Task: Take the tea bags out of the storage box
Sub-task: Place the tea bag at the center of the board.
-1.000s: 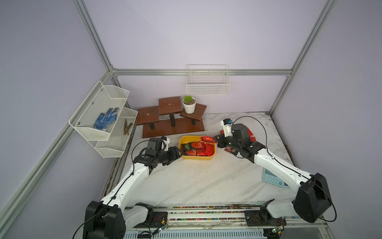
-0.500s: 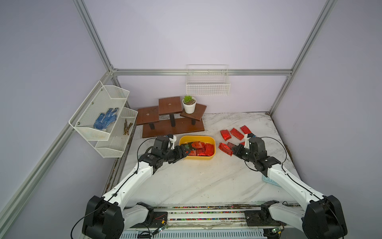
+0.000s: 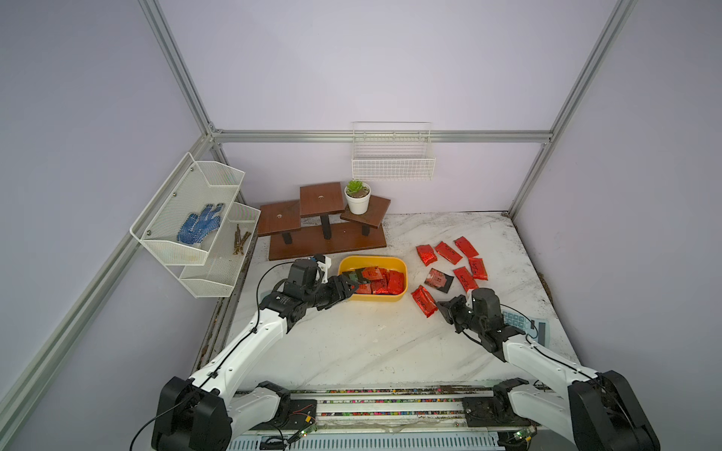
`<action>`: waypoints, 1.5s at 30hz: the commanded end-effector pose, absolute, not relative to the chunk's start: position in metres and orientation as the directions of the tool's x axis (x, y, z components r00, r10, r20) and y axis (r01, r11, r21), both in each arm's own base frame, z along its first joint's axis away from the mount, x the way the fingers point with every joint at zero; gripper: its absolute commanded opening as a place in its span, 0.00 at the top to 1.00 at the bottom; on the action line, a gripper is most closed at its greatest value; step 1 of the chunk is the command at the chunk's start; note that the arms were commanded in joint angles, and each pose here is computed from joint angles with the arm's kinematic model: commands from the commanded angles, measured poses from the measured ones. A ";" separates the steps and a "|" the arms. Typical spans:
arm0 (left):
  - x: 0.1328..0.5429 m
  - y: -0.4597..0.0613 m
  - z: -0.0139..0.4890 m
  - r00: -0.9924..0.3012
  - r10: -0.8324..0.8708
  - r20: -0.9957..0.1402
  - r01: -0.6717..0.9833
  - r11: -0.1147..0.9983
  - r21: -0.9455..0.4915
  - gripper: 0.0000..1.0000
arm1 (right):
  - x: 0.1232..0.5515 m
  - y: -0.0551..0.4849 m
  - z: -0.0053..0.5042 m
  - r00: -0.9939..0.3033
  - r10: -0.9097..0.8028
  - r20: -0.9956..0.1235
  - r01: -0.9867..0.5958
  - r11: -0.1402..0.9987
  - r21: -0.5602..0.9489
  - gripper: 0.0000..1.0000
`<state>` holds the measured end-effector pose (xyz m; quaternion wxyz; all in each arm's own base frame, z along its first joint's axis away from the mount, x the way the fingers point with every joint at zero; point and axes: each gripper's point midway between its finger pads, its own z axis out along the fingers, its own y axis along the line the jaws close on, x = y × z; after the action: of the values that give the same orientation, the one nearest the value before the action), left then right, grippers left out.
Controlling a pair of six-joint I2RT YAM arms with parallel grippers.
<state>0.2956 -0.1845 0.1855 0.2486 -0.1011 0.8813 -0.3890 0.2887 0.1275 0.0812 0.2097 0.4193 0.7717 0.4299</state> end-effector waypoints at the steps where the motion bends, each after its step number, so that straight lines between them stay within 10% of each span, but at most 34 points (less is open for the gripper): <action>1: 0.300 -0.187 0.192 -0.842 -0.376 -0.387 0.044 0.667 -0.744 0.35 | 0.295 0.123 0.094 -0.470 0.872 0.136 0.460 0.110 0.881 1.00; 19: 0.305 -0.191 0.187 -0.847 -0.374 -0.378 0.043 0.661 -0.749 0.35 | 0.280 0.112 0.063 -0.346 0.902 0.257 0.570 -0.015 0.821 1.00; 23: 0.306 -0.191 0.188 -0.847 -0.374 -0.379 0.044 0.660 -0.750 0.35 | 0.275 0.110 0.058 -0.347 0.907 0.239 0.597 0.017 0.802 0.62; 28: 0.305 -0.191 0.189 -0.845 -0.374 -0.383 0.046 0.661 -0.749 0.35 | 0.277 0.097 0.067 -0.340 0.932 0.122 0.604 0.117 0.789 0.42; 45: 0.314 -0.162 0.185 -0.863 -0.155 -0.480 0.092 0.888 -0.451 0.37 | 0.359 0.164 0.194 -0.715 0.461 -0.526 -0.063 0.706 0.705 0.57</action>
<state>0.3115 -0.1739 0.1832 0.2511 -0.0667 0.9150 -0.3087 0.3585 0.1376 0.1852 0.3560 0.2469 0.8164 0.3818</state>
